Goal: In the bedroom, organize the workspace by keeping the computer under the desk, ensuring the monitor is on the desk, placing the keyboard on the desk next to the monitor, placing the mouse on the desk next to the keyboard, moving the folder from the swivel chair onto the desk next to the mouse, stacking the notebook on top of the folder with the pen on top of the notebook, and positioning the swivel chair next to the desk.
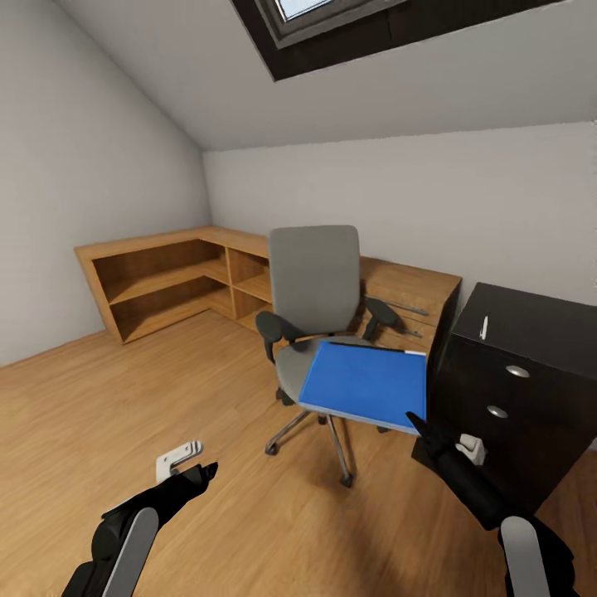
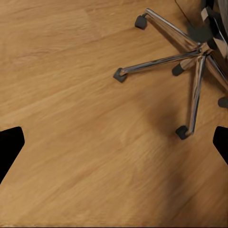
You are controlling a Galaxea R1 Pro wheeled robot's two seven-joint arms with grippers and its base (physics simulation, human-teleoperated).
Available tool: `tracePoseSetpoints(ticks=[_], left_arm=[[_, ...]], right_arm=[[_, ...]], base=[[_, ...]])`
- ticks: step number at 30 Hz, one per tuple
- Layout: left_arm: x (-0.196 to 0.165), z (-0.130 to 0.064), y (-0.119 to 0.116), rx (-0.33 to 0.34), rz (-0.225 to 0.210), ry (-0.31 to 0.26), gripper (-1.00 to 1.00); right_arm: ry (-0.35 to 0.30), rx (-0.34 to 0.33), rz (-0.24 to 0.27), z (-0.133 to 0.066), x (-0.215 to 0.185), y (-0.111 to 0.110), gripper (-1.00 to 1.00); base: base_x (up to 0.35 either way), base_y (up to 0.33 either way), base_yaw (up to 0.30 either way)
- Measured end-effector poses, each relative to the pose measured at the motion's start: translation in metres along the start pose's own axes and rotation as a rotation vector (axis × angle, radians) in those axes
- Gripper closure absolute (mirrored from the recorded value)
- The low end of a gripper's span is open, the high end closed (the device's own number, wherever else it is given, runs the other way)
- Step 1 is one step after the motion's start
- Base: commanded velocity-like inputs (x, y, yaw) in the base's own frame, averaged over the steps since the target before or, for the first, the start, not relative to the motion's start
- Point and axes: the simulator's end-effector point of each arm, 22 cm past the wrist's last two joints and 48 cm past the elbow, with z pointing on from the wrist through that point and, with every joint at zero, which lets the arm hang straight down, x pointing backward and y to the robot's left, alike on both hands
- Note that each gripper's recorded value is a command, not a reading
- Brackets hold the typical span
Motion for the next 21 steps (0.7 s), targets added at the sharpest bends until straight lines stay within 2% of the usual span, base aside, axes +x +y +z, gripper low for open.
tracePoseSetpoints(ticks=[9,15,19,21], left_arm=[[-0.014,-0.011,-0.008,0.001,-0.001,0.001,-1.00],[-0.022,-0.018,-0.015,0.007,0.003,0.004,-1.00],[-0.025,-0.021,-0.018,0.005,0.003,0.011,-1.00],[-0.019,-0.020,-0.016,-0.003,0.003,0.032,-1.00]], right_arm=[[-0.007,-0.040,0.020,0.002,-0.010,0.025,1.00],[-0.003,-0.042,0.037,0.003,-0.015,0.033,1.00],[-0.002,-0.040,0.038,0.004,-0.019,0.039,1.00],[-0.002,-0.041,0.038,0.004,-0.021,0.043,1.00]], base=[[-0.259,0.000,0.000],[-0.003,0.000,-0.015],[0.000,0.000,-0.193],[0.000,0.000,-0.246]])
